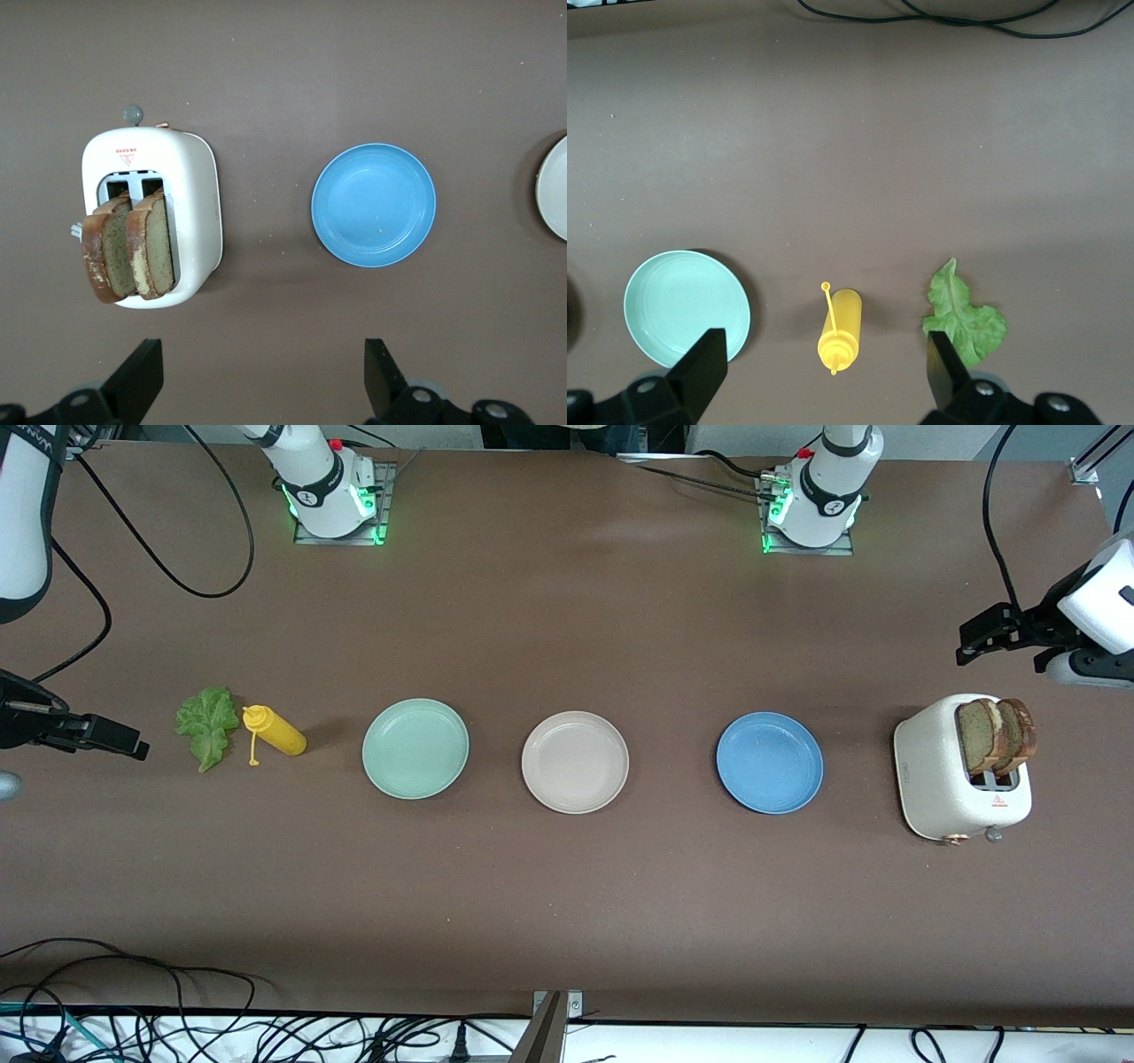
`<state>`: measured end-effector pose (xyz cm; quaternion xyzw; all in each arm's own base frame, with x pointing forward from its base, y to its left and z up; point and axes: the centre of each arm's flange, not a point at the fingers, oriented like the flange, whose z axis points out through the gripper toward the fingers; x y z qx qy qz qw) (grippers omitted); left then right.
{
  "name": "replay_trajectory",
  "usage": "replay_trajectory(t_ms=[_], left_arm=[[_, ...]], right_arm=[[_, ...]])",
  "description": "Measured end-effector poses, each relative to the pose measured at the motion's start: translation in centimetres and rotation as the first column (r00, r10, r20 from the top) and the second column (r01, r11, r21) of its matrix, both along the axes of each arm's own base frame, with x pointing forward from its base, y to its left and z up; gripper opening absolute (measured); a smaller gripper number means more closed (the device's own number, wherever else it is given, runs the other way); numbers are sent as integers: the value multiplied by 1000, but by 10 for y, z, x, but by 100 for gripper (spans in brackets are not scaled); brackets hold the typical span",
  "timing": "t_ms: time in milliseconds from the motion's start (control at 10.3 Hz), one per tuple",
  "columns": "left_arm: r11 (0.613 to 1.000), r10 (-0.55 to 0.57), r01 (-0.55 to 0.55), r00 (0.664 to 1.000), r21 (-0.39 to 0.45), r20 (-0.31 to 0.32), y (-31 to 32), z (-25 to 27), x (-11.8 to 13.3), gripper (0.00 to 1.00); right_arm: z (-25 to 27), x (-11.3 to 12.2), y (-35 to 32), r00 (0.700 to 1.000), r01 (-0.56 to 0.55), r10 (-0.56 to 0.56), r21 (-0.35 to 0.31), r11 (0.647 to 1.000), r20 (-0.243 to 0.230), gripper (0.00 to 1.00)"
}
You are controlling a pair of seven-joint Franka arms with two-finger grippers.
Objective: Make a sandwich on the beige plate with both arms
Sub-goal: 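Reach the left gripper down to the bread slices in the toaster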
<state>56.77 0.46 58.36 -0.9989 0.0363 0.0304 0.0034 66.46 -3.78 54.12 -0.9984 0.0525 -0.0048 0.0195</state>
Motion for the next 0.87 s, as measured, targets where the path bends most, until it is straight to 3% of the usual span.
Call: replay_trajectory(t_ms=[291,679,873], left_arm=[[995,14,-14,1000,103,0,29,-40,27,100],[994,55,-55,998,99,9,70,-112,55,100],[994,47,-46,999,96,-7,69,-148,52,100]], right_arm=[[0,0,-1,1000,2,-2,0,1000,0,100],[0,0,-2,1000,3,-3,0,1000,0,100],[0,0,-1,1000,3,-3,0,1000,0,100]])
